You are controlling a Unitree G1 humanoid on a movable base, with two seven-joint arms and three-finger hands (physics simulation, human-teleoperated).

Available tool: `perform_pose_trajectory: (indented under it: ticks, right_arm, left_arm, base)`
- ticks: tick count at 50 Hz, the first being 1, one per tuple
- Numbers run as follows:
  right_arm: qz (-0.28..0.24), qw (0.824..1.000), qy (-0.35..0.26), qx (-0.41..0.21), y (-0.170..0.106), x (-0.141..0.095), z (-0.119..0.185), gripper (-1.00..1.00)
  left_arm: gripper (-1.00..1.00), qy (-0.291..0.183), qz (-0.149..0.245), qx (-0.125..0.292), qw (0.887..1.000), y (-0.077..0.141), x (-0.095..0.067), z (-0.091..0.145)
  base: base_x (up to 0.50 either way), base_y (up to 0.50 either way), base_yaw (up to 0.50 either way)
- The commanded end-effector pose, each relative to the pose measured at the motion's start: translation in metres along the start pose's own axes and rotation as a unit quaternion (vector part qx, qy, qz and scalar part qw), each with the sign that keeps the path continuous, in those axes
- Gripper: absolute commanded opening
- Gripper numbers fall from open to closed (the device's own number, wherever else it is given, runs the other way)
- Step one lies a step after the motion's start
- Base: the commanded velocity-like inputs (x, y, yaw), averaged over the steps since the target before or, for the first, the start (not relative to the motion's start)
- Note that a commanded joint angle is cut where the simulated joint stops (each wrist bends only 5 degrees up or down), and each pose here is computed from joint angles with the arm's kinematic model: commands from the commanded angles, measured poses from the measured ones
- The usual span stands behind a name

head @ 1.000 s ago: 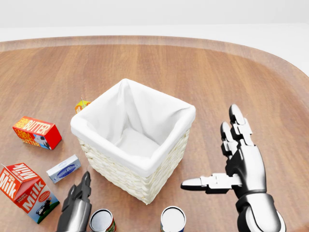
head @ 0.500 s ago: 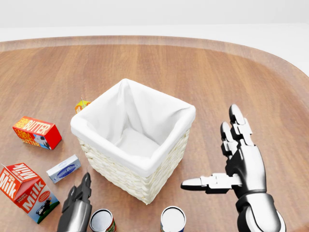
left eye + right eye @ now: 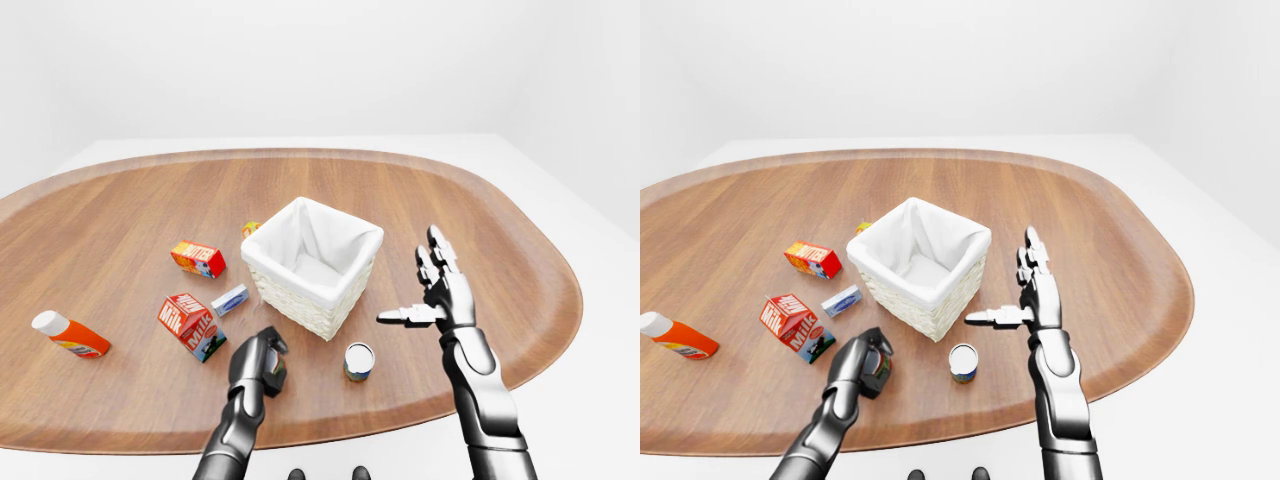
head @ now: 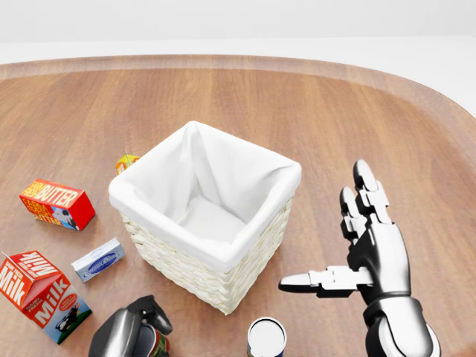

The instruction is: Pick up the tomato sauce, and put it in the basket.

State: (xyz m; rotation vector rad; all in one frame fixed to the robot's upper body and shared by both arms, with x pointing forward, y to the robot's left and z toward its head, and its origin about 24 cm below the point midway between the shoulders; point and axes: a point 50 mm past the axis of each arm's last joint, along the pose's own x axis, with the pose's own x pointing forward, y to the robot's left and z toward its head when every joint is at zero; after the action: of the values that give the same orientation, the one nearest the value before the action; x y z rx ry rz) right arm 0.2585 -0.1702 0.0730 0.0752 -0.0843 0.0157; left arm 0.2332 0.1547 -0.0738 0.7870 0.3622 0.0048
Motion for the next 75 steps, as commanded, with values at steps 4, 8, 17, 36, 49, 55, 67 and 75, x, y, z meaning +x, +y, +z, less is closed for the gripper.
perform_pose_trajectory:
  ticks: [4,8,17,36,49,55,67,75]
  right_arm:
    - [0.0,1.0,-0.001,0.0,0.0,0.0,0.001,1.0]
    - [-0.001,1.0,-0.003,0.0,0.0,0.001,0.001,1.0]
    - [-0.002,1.0,-0.007,0.0,-0.001,0.0,0.003,1.0]
    - [-0.003,1.0,-0.003,0.0,-0.002,0.001,0.002,1.0]
    - [-0.004,1.0,-0.004,0.001,-0.002,0.002,0.002,1.0]
    - [-0.005,1.0,-0.005,0.001,-0.002,0.003,0.002,1.0]
    - [-0.006,1.0,-0.009,0.0,-0.003,0.003,0.005,1.0]
    - [-0.006,1.0,-0.008,0.0,-0.003,0.003,0.004,1.0]
  left_arm:
    - [-1.0,-0.002,0.004,0.001,1.0,0.002,0.001,0.001]
    - [-1.0,-0.014,0.004,-0.009,1.0,0.006,0.0,0.005]
    - [-1.0,-0.04,0.009,-0.029,0.999,0.015,-0.004,0.015]
    - [-1.0,-0.113,0.024,-0.071,0.991,0.044,-0.015,0.044]
    - [-1.0,-0.12,0.039,-0.09,0.988,0.055,-0.019,0.045]
    - [-1.0,-0.122,0.04,-0.091,0.987,0.056,-0.021,0.045]
    - [-1.0,-0.153,0.048,-0.102,0.982,0.068,-0.03,0.056]
    - [-1.0,-0.167,0.05,-0.105,0.979,0.072,-0.035,0.061]
  base:
    - [0.0,0.0,0.0]
    - [0.0,0.0,0.0]
    - [0.0,0.0,0.0]
    - [0.0,0.0,0.0]
    - [0.0,0.0,0.0]
    - [0.0,0.0,0.0]
    - [0.0,0.0,0.0]
    - [0.0,0.0,0.0]
